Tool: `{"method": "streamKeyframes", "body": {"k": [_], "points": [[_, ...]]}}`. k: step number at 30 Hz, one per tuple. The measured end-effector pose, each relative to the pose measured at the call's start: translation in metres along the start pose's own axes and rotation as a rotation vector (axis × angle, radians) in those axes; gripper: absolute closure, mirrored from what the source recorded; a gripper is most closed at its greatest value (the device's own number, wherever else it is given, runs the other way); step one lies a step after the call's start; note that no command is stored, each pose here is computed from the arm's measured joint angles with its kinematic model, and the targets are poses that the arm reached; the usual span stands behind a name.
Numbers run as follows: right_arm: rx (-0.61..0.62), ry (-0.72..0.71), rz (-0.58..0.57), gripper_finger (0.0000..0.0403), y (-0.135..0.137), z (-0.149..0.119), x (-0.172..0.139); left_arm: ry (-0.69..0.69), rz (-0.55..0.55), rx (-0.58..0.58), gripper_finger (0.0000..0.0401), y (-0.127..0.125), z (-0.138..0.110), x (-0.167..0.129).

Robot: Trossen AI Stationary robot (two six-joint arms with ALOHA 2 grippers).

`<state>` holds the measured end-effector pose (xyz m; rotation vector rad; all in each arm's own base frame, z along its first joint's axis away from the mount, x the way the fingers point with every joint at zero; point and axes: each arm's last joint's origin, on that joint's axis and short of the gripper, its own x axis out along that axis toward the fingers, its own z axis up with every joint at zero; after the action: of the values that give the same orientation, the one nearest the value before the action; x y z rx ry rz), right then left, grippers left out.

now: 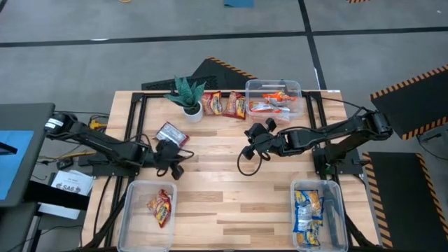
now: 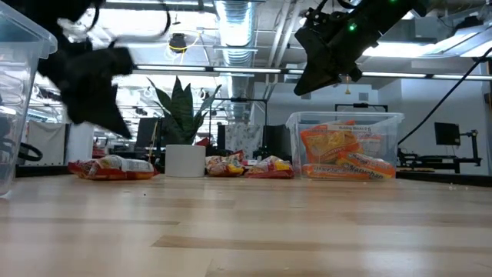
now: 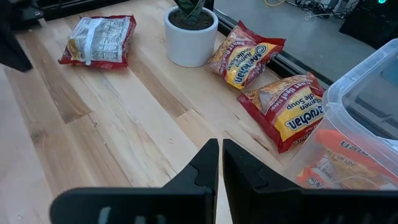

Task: Sort Maruchan noodles
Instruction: Put the red noodle pack into the bottom left transparent bin

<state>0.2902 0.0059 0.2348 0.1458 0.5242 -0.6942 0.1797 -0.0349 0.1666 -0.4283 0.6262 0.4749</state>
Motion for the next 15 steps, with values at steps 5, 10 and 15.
{"method": "streamKeyframes", "body": {"k": [5, 10, 15], "points": [[0.000, 0.000, 0.000, 0.0359, 0.000, 0.000, 0.000, -0.069, 0.058, 0.213, 0.0401, -0.017, 0.028, -0.018], [0.000, 0.000, 0.000, 0.0359, 0.000, 0.000, 0.000, -0.057, 0.108, 0.378, 0.0401, -0.021, 0.048, -0.030], [0.001, 0.000, 0.000, 0.0359, 0.000, 0.000, 0.000, 0.054, 0.187, 0.439, 0.0384, -0.003, 0.050, -0.025]]}}
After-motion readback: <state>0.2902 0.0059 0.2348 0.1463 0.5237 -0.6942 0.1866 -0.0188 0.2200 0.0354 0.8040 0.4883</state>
